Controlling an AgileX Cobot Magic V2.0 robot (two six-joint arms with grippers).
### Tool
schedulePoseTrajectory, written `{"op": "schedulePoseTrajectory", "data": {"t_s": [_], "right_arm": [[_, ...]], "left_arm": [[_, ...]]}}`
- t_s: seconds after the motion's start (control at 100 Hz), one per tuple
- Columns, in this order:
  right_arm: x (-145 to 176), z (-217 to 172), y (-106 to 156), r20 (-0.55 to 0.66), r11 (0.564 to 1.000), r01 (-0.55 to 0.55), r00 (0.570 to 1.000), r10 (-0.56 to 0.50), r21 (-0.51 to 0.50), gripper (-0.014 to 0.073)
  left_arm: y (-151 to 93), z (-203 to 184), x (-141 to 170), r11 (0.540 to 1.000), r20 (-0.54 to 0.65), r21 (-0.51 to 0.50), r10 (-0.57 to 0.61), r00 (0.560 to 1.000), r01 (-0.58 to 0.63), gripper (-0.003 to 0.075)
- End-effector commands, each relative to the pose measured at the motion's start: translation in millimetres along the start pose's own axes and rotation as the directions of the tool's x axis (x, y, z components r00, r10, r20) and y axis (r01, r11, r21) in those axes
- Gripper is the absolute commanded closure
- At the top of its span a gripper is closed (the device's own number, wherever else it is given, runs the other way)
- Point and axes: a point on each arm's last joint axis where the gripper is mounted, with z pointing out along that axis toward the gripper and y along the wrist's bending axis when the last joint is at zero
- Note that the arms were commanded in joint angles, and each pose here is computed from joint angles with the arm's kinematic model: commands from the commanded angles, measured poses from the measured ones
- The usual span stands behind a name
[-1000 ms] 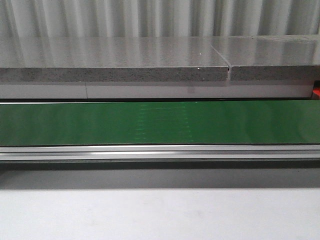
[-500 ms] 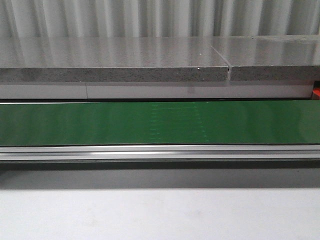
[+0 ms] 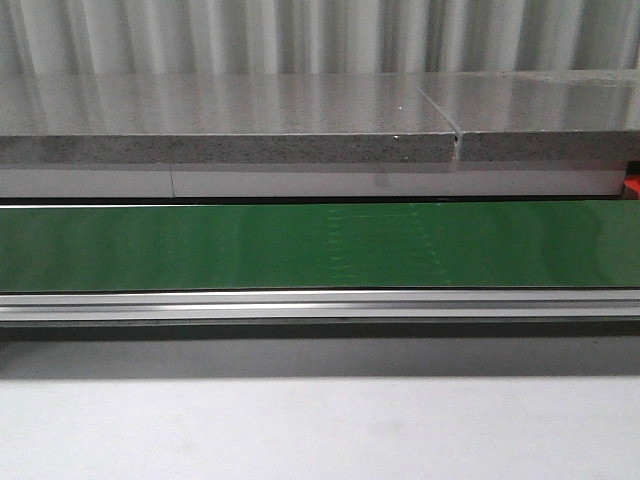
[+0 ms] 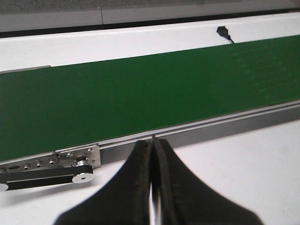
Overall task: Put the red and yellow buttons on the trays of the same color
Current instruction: 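Move the left gripper over the remaining buttons in the cluster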
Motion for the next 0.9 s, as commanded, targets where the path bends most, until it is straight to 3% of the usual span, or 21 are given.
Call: {"op": "schedulePoseTrajectory", "data": {"t_s": [0.0,0.23,0.58,0.7,0.82,0.89], "right_arm": [[-13.8,-3.4,-0.7,0.095,1.000,-0.009,0.995,0.008,0.007,0.0700],[-13.8,-3.4,-0.7,0.095,1.000,-0.009,0.995,0.008,0.007,0.0700],[-13.8,-3.4,-0.7,0.095,1.000,-0.009,0.995,0.008,0.007,0.0700],[-13.8,-3.4,-0.7,0.095,1.000,-0.009,0.995,0.008,0.007,0.0700],[-13.8,-3.4,-0.7,0.095,1.000,-0.009,0.995,0.008,0.007,0.0700],[-13.8,-3.4,-0.7,0.095,1.000,-0.009,0.995,0.008,0.007,0.0700]], "left_arm": [[2.0,4.6,-22.7,0.995,0.091,-0.025,-0.092,0.992,0.095,0.0741],[18.8,35.2,-51.0,0.976,0.029,-0.165,-0.139,0.990,0.142,0.0741],[65.8,74.1,-79.1,0.897,-0.022,-0.345,-0.301,0.953,0.276,0.0712],[78.9,82.7,-81.1,0.875,-0.035,-0.384,-0.333,0.942,0.295,0.0563],[88.9,88.2,-84.5,0.857,-0.049,-0.413,-0.359,0.932,0.308,0.0278],[95.5,90.4,-84.8,0.843,-0.064,-0.435,-0.380,0.923,0.316,0.0165]]}}
